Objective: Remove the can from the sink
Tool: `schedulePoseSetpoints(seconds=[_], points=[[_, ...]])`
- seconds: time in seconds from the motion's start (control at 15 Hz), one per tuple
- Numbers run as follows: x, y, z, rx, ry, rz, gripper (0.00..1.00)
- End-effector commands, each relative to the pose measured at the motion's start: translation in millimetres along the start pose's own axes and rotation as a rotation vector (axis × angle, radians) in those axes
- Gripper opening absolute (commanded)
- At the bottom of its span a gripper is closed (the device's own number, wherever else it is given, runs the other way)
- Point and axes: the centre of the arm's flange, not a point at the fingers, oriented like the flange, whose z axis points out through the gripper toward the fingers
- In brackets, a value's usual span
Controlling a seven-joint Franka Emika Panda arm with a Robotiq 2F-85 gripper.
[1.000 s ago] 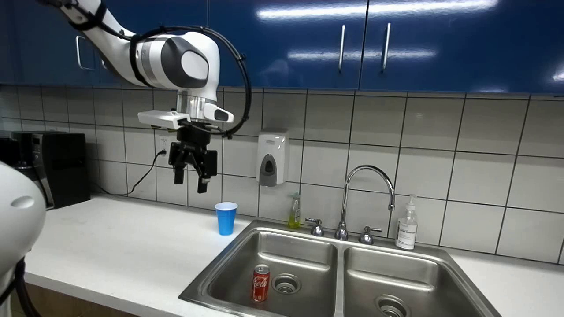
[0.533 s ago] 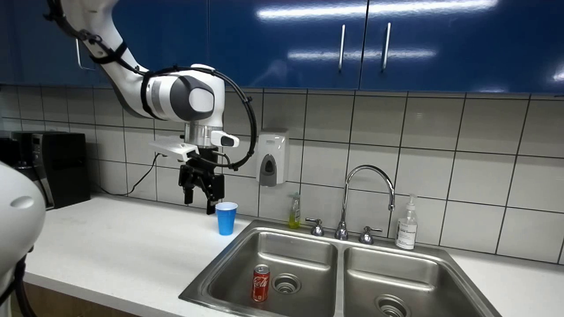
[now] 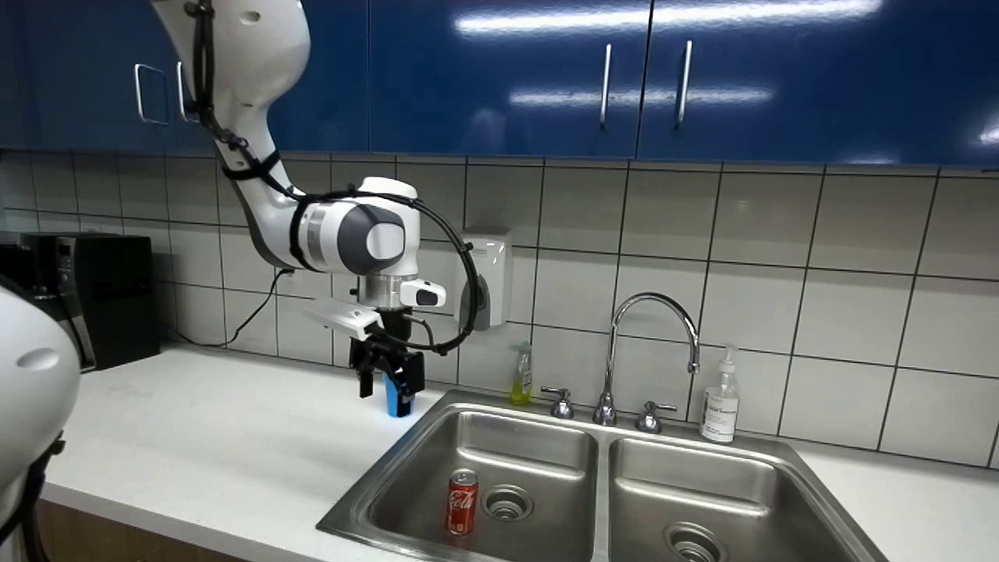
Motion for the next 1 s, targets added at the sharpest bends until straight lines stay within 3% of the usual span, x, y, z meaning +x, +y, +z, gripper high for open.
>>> schedulePoseSetpoints(seconds=[0.0,0.47,0.6,0.93], points=[[33.1,11.5,25.6,-0.042,0.013,0.048,1.0],[66.4,31.1,64.6,-0.071,0.005,0.093,1.0],[54.1,33.5,61.8,-0.06,-0.007,0.071,1.0],[62.4,33.0,65.7,-0.063,-0.005,0.072,1.0]])
